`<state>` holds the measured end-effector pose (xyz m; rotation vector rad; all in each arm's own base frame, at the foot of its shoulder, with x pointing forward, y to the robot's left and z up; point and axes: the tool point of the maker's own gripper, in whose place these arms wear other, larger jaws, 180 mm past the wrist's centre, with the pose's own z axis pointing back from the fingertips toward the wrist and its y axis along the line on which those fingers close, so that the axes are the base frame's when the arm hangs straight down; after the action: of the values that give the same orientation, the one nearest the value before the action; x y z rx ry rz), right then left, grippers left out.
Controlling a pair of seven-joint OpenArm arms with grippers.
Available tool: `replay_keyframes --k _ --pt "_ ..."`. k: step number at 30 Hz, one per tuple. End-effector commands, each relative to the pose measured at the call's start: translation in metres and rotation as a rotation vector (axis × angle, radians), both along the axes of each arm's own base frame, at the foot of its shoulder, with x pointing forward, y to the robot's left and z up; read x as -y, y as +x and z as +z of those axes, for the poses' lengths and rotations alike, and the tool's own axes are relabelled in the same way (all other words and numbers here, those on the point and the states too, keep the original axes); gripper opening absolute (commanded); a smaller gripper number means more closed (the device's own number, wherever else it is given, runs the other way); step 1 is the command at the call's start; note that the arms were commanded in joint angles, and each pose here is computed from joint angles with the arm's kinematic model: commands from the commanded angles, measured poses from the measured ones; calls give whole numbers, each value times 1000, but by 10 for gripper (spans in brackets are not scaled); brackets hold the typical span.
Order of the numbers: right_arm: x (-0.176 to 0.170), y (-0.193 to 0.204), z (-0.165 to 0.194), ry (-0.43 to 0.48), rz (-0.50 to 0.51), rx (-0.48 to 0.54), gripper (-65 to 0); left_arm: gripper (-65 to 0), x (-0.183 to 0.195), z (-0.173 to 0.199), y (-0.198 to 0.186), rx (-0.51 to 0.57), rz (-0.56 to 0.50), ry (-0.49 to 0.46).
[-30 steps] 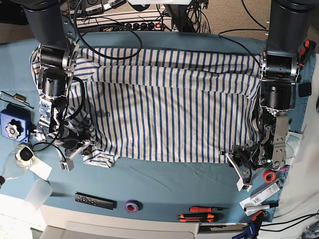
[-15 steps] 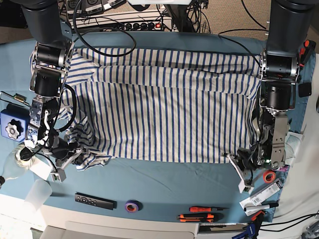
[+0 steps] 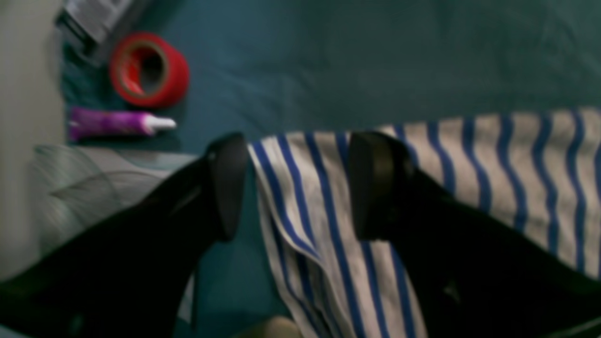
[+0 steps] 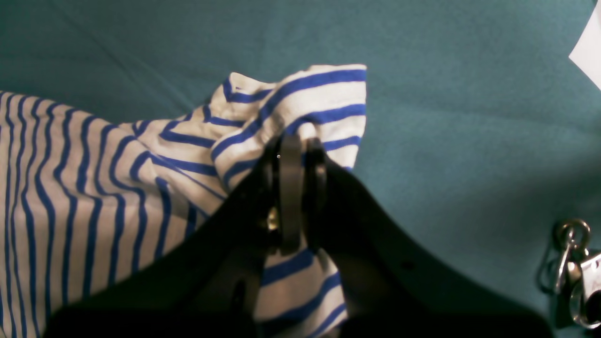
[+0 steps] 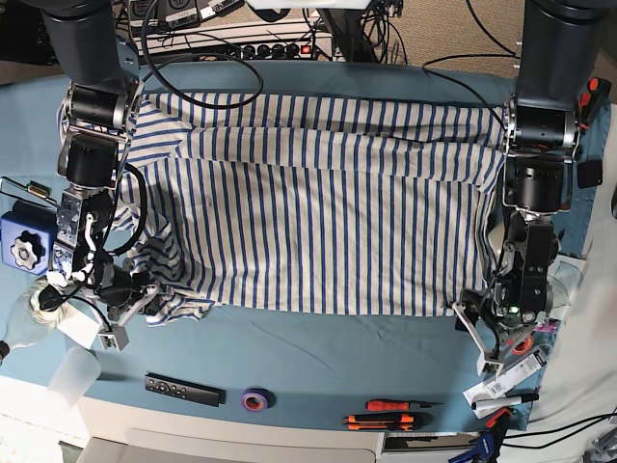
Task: Fold the T-shirt properly
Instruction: 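Hold the hem corners with both grippers and adjust the grip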
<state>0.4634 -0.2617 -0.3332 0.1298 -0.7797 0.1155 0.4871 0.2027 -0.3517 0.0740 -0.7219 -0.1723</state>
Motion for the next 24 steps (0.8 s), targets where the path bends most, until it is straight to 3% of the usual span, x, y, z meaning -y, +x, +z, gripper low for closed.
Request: replay_keyframes --k 1,15,20,24 --pt "7 14 27 -8 -8 74 -650 -298 -3 24 16 68 2 -2" --pt "7 12 25 -10 -6 56 -650 -314 -25 -22 -3 -53 65 50" --pt "7 11 24 -11 -6 52 -650 -435 -1 -25 -2 -62 -5 15" --pt "7 12 25 -9 -6 53 -650 -595 21 -26 -1 -64 -70 -10"
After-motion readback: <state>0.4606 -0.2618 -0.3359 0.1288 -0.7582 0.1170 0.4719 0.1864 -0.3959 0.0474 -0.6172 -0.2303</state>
